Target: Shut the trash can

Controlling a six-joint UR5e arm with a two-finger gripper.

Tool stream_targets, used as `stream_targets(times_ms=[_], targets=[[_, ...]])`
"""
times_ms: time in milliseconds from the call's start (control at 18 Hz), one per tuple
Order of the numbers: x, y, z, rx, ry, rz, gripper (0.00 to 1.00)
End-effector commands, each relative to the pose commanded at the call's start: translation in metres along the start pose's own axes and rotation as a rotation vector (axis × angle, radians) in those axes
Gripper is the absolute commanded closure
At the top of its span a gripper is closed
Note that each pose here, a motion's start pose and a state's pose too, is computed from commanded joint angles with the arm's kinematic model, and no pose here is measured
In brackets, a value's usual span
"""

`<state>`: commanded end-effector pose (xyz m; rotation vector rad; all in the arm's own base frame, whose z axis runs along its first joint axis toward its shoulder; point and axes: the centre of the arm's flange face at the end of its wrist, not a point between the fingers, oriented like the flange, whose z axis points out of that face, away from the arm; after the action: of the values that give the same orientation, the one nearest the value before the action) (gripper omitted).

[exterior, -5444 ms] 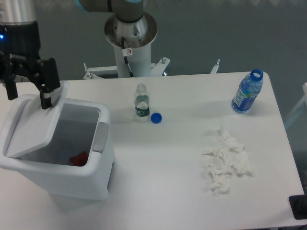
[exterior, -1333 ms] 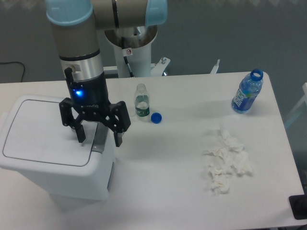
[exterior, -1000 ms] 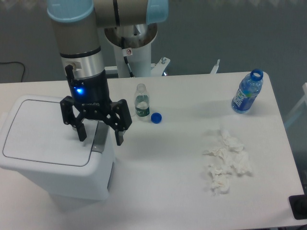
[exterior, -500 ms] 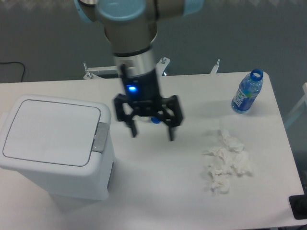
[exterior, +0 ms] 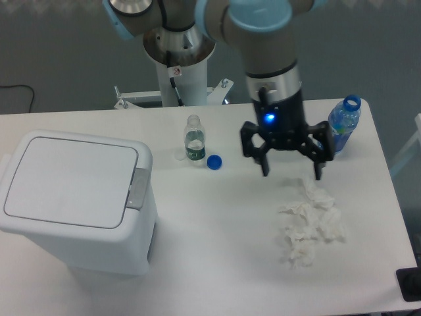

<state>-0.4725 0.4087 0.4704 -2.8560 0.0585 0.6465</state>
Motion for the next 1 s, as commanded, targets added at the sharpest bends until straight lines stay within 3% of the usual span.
stream_targets(times_ms=[333, 667, 1000], targets=[[-0.029, 0.059, -0.009, -0.02, -0.013, 0.047, 0.0], [-0.045, 0.13, -0.018, 0.056, 0.004, 0.12, 0.0], [-0.049, 0.15, -0.02, 0.039, 0.023, 0.197, 0.0]])
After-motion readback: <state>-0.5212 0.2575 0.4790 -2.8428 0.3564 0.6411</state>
